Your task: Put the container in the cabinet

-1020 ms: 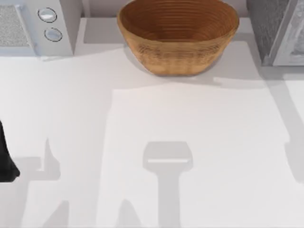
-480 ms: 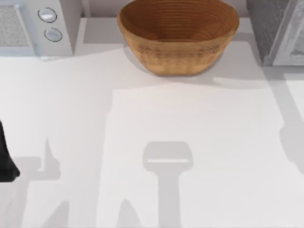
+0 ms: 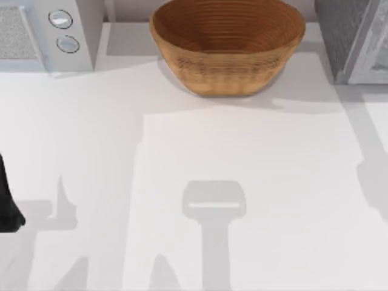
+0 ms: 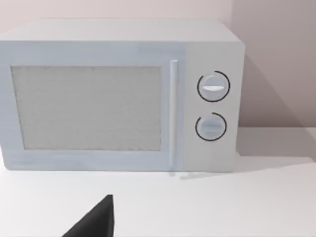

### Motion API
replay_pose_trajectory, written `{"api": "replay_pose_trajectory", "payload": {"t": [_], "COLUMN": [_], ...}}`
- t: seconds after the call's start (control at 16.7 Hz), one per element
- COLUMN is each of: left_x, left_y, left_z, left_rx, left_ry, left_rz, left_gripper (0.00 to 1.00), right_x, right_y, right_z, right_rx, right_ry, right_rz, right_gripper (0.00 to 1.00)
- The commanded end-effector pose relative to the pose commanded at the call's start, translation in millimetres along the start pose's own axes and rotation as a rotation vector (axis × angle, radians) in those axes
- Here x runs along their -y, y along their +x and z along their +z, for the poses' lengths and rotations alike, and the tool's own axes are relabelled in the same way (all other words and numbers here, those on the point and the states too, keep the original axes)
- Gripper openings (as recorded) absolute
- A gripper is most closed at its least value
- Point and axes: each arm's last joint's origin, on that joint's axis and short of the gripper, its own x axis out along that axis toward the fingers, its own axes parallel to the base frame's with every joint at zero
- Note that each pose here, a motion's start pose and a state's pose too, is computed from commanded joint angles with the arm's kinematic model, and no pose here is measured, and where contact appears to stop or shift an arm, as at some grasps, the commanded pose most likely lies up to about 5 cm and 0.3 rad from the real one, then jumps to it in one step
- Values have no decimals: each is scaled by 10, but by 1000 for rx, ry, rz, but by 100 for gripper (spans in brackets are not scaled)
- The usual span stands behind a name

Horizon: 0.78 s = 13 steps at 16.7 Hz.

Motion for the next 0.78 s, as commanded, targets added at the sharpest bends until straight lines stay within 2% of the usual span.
{"api": "replay_pose_trajectory", "payload": {"t": [0.42,0.78], "left_x": [0,0], "left_y": [0,0], "left_z": [0,0], "left_rx": [0,0], "left_ry": [0,0], "left_rz": [0,0], "left_gripper": [100,100], "right_x": [0,0], "right_y": [0,0], "right_z": [0,0], "right_rx": [0,0], "right_ry": [0,0], "right_rz": [0,0], "right_gripper": [98,100]}}
